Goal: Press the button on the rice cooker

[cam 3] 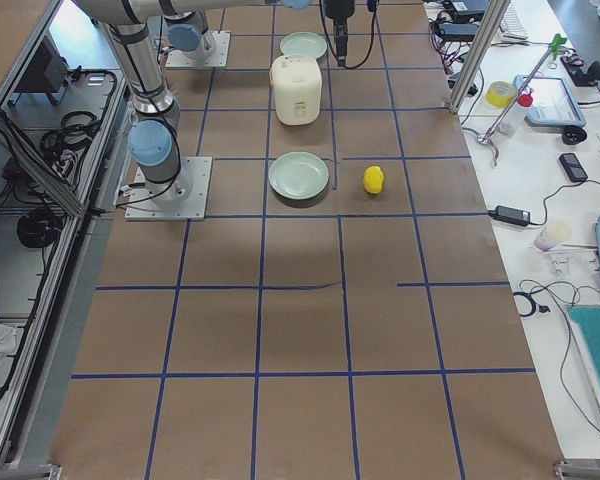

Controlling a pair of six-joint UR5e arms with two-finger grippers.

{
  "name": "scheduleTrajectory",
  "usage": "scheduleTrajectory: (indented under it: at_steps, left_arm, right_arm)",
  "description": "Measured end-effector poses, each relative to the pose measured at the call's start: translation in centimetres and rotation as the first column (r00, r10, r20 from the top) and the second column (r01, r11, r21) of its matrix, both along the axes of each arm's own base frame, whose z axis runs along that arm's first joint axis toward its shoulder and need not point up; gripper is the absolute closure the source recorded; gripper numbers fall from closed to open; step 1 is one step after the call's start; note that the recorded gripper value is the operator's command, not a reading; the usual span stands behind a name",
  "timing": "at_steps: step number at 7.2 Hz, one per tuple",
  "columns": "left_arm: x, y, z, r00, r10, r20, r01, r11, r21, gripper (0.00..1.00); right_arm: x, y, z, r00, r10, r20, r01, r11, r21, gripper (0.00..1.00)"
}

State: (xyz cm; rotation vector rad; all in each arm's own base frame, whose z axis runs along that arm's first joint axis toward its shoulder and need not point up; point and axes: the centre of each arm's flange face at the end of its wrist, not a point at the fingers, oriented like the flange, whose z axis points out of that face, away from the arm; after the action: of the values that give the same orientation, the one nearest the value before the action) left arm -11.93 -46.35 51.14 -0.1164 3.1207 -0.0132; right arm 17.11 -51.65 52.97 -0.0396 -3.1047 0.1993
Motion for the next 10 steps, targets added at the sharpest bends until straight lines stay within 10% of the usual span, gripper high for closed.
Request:
scheduleTrajectory:
  at_steps: [10]
  left_arm:
    - [0.0, 0.0, 0.0, 1.0, 0.0, 0.0, 0.0, 1.0, 0.0, 0.0]
  right_arm:
    - [11.2, 5.7, -12.2, 0.99, 0.125, 0.068, -0.136, 0.974, 0.181, 0.87]
